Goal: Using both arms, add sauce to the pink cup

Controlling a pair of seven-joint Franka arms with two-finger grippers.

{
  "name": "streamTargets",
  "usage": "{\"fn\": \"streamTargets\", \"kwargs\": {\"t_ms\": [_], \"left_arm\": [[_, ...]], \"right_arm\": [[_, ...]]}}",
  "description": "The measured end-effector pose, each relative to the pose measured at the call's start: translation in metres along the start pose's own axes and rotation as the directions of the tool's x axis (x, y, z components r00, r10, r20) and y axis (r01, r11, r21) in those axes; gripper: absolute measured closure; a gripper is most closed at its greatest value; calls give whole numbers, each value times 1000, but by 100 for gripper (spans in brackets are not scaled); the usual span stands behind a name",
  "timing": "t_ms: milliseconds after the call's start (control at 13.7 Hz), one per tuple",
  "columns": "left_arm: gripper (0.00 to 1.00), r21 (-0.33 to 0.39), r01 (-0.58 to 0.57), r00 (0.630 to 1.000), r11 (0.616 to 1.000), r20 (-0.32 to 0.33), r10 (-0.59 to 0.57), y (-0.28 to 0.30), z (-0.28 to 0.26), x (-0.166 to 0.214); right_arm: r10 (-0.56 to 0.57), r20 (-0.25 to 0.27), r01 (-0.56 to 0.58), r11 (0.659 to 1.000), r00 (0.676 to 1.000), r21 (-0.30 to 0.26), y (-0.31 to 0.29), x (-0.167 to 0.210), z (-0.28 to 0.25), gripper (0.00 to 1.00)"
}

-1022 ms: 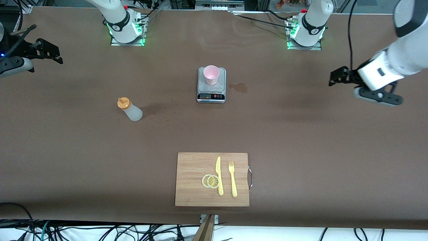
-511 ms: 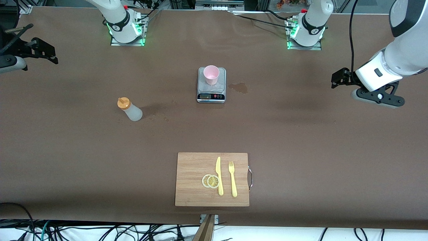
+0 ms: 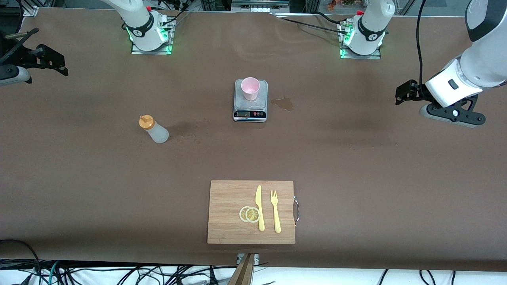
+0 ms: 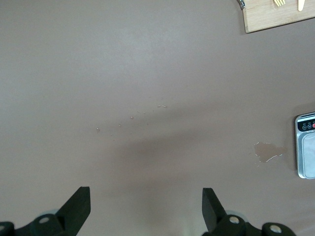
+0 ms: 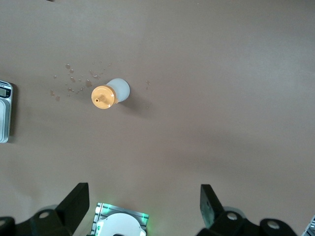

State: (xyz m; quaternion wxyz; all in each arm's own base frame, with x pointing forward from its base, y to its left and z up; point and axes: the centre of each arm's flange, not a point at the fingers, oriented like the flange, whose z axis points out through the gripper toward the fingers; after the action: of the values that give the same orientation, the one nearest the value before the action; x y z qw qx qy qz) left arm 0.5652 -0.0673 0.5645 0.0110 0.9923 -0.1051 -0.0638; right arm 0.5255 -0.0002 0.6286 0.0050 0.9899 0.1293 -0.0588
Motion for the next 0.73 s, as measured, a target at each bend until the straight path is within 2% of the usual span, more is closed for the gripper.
{"fn": "streamTargets", "kwargs": {"t_ms": [730], "left_arm": [[0,0,3,1000,1000,0,-3,-2,0,0]], "right_arm": [[-32,10,32,999,999,-15,-21,18,9,0]]}}
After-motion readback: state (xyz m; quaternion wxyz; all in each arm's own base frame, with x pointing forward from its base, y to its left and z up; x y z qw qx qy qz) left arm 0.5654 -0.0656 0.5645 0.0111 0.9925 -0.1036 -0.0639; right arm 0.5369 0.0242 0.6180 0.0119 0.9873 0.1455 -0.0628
